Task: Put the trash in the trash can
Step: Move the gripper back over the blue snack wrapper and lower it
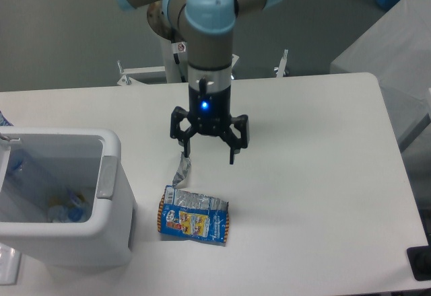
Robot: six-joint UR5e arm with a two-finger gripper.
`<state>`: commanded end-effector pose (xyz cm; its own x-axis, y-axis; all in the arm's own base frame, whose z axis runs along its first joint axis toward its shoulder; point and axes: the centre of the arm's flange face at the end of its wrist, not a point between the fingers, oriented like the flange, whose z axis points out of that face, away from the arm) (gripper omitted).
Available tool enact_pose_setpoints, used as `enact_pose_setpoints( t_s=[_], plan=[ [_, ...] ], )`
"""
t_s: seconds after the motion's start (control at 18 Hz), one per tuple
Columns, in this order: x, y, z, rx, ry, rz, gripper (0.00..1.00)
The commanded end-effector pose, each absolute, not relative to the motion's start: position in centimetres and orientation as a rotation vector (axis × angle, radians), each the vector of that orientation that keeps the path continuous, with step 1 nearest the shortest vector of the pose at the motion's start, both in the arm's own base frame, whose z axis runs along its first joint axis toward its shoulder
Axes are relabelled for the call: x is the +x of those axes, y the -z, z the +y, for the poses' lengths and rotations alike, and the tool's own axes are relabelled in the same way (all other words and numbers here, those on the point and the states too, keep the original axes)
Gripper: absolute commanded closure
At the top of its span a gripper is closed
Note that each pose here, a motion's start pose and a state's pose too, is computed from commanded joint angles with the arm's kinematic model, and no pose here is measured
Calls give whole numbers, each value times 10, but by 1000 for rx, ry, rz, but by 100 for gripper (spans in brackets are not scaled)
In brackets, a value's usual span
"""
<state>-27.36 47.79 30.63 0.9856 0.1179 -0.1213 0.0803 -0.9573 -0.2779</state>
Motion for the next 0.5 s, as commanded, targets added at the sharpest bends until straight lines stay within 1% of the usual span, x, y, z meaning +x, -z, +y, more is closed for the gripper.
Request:
enact_pose_setpoints(
  t_s=[0.11,0.22,0.28,0.5],
  plan=[
    [-275,-282,483,-2901,-178,-154,3],
    [-270,-274,488,-2914,-167,-129,3],
    [-269,-263,489,-2935,-153,-120,3],
    [-254,-240,502,-2991,-159,-58,3]
  ],
)
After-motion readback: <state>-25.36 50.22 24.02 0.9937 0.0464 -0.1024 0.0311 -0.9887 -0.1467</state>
